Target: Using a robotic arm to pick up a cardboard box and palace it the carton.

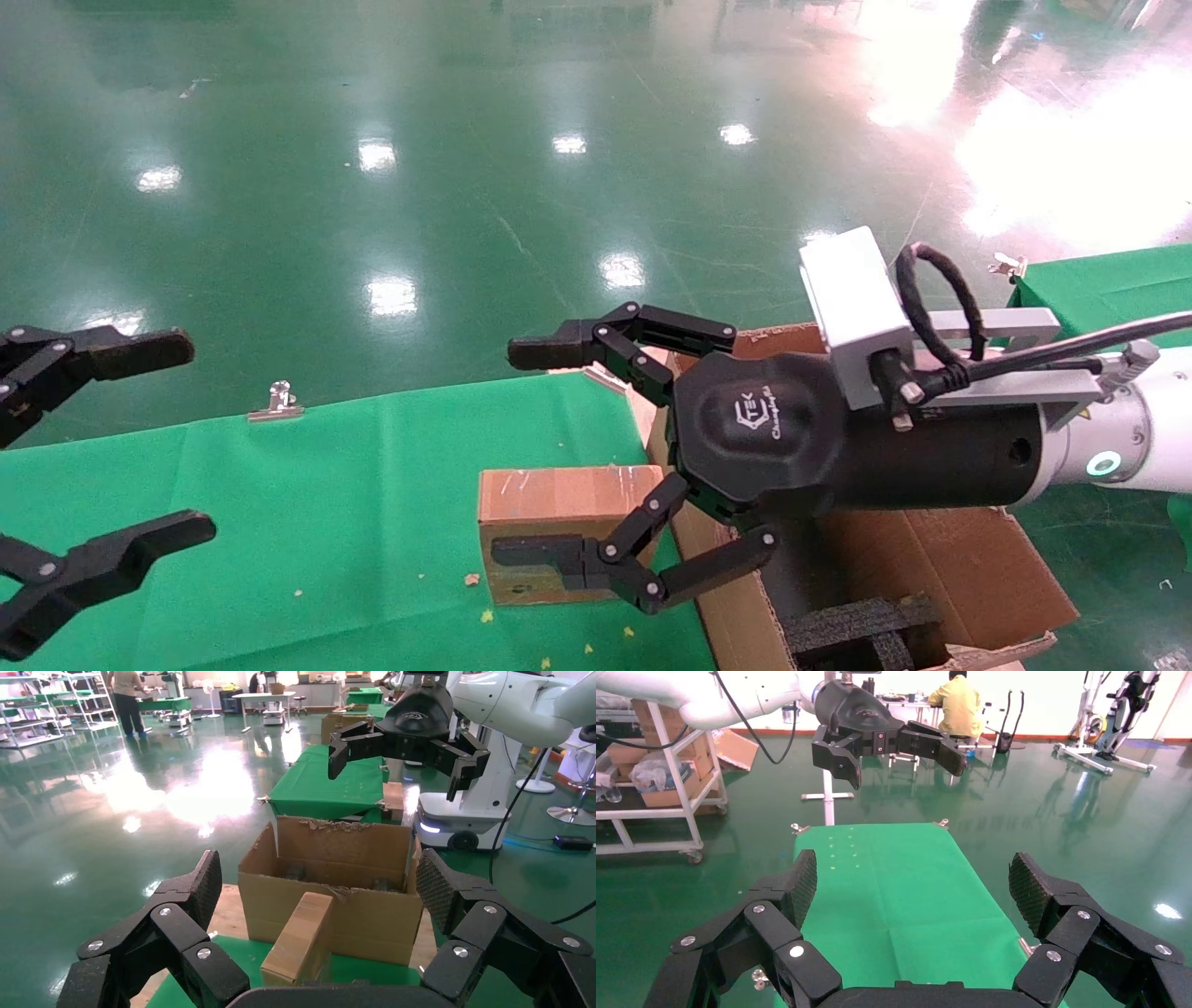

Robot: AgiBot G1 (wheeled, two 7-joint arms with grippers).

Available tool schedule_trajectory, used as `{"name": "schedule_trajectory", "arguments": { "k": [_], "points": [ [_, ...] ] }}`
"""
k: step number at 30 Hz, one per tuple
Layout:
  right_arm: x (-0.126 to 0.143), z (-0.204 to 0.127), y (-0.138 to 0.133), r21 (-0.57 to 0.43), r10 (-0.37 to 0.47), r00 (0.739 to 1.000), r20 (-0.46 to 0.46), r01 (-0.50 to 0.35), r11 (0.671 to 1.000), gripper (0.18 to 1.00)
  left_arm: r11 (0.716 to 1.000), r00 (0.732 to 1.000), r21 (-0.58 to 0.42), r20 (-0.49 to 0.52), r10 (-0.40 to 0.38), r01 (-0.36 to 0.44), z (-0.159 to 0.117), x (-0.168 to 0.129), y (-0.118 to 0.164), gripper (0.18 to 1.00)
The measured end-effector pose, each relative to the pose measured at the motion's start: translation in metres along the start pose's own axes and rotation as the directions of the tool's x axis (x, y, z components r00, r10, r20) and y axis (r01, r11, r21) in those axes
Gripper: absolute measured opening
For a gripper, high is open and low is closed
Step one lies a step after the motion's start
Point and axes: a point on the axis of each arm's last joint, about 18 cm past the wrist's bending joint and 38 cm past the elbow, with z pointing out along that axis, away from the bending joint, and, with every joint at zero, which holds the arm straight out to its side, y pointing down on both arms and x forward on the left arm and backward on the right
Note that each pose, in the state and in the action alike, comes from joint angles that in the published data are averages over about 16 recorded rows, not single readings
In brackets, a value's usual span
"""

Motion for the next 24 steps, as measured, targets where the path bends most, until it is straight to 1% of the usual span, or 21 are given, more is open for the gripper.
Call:
{"name": "schedule_trajectory", "arguments": {
  "k": [24],
  "points": [
    [0.0, 0.0, 0.0, 0.0, 0.0, 1.0, 0.0, 0.0, 1.0, 1.001, 1.0, 1.0, 0.0, 0.0, 0.0, 0.0, 0.0, 0.0, 0.0, 1.001]
  ]
}}
